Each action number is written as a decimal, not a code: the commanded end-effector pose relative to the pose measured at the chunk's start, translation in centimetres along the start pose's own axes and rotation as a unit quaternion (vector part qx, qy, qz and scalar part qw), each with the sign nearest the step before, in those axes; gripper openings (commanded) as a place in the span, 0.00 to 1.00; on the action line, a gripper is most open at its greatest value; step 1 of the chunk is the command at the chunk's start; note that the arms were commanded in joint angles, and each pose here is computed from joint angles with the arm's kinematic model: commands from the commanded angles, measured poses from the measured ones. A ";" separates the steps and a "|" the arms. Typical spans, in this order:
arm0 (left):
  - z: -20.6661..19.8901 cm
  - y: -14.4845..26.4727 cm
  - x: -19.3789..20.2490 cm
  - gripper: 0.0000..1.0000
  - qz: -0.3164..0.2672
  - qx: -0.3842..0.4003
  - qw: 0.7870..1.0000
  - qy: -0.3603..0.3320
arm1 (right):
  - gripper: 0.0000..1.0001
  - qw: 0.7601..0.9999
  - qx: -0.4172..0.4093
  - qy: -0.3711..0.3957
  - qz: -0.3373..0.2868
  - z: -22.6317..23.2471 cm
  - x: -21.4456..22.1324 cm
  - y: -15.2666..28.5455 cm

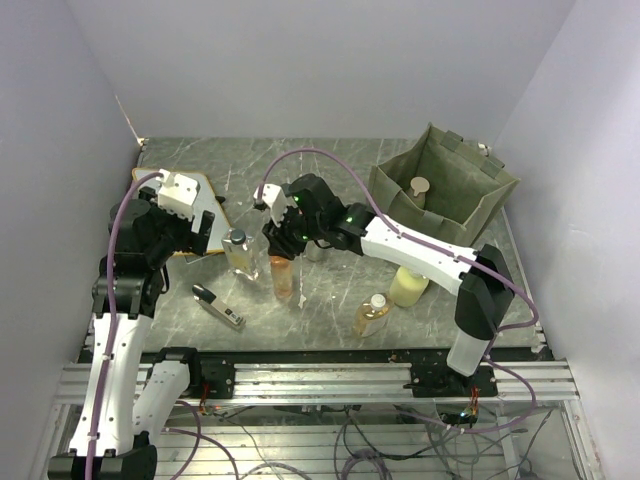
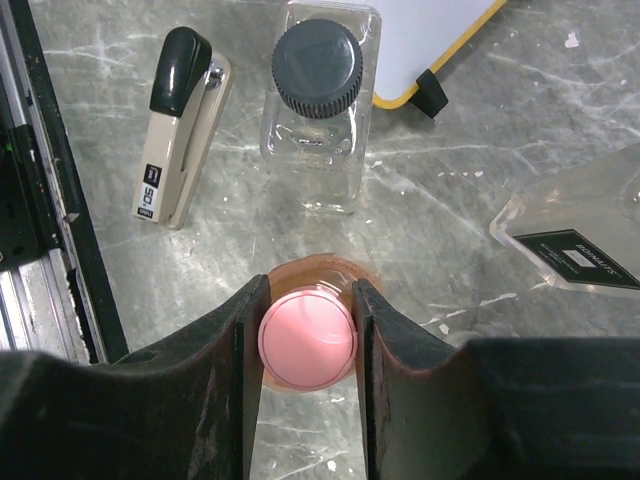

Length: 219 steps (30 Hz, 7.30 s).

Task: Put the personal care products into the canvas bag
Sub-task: Pick up the care product from the center of the board, then place the care product in the canvas bag.

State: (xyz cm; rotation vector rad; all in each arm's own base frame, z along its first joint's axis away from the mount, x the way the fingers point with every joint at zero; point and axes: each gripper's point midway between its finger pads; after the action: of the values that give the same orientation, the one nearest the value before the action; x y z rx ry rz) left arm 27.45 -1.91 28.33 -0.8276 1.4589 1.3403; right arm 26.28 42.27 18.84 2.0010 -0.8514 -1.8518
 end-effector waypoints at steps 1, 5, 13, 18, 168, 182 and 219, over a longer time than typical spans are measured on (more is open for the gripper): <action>0.1 0.1 -0.2 0.99 -0.014 0.001 1.000 -0.009 | 0.41 0.999 0.005 0.022 -0.022 -0.3 -0.8 0.5; 0.0 0.0 0.0 0.99 -0.012 0.003 1.000 -0.011 | 0.67 0.998 -0.020 0.059 -0.031 0.3 -1.3 0.7; -0.1 0.2 -0.1 0.99 -0.016 0.007 1.000 -0.014 | 0.68 0.990 -0.075 0.104 -0.058 0.7 -1.8 2.1; -0.2 0.2 -0.1 0.99 -0.016 0.009 1.000 -0.016 | 0.62 0.987 -0.096 0.112 -0.062 0.9 -1.6 2.3; -2.6 -0.4 0.3 0.99 -0.020 0.079 0.996 -0.021 | 0.00 0.964 0.237 0.041 -0.116 -23.3 8.8 25.4; -2.9 -0.7 0.9 0.99 -0.016 0.090 0.996 -0.024 | 0.00 0.973 0.204 0.032 -0.098 -22.8 12.2 22.7; -3.4 -0.6 1.9 0.99 -0.010 0.103 0.994 -0.031 | 0.77 0.975 0.219 0.027 -0.031 -22.3 14.0 23.7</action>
State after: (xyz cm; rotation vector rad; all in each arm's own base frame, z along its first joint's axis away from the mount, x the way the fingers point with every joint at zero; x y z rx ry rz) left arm 26.40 -4.93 25.34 -0.6537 1.5253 1.1992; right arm 42.54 11.25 21.20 2.2577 -1.2727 -1.7936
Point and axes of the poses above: each gripper's point midway between its finger pads, its own y axis back along the fingers, its own z axis along the line the jaws close on, x = y × z, and after that the axes turned 12 degrees about y, right-handed
